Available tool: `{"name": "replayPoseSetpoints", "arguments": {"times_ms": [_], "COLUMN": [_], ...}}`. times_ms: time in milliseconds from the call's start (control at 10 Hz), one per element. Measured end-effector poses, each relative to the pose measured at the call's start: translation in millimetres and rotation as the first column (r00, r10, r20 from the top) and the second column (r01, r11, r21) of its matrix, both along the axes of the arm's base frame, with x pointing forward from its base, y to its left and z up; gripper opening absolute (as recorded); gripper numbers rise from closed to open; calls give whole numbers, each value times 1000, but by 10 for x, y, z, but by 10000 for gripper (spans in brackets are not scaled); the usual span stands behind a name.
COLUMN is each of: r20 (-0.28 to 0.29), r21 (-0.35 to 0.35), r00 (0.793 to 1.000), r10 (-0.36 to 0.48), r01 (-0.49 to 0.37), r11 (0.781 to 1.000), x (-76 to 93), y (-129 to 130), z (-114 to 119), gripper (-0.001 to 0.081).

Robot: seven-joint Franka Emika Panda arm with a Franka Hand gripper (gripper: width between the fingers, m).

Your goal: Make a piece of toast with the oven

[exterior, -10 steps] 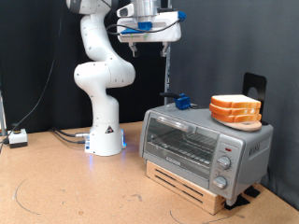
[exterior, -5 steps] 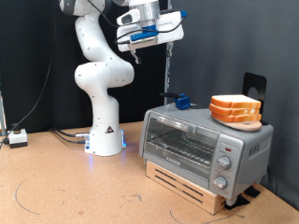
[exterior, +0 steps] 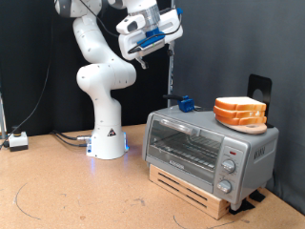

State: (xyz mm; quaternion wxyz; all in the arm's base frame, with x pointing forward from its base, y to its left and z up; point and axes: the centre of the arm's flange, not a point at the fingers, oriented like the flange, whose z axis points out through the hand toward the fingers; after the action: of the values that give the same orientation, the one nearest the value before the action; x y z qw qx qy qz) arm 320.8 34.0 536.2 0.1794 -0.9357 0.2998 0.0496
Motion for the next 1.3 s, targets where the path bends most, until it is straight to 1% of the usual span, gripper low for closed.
{"name": "replayPoseSetpoints", "arguments": {"times_ms": [100, 200, 300, 500, 700, 900, 1100, 1200, 1300], "r20": [-23, -42, -32, -14, 3, 7, -17, -17, 22], "r21": [4, 18, 35, 32, 27, 27, 19, 19, 54], "r00": [999, 999, 999, 1000, 999, 999, 999, 999, 999], "r10": [-39, -33, -22, -21, -35, -41, -46, -46, -35], "r01": [39, 34, 23, 21, 35, 41, 46, 46, 33], "r11": [999, 999, 999, 999, 999, 999, 999, 999, 998], "x": [-7, -25, -16, 21, 113, 218, 281, 279, 294], "y": [-6, -6, -19, -34, -64, -118, -127, -126, -115], "z": [2, -12, -40, -237, -450, -588, -669, -671, -676], "gripper": [809, 809, 809, 809, 809, 809, 809, 809, 809]}}
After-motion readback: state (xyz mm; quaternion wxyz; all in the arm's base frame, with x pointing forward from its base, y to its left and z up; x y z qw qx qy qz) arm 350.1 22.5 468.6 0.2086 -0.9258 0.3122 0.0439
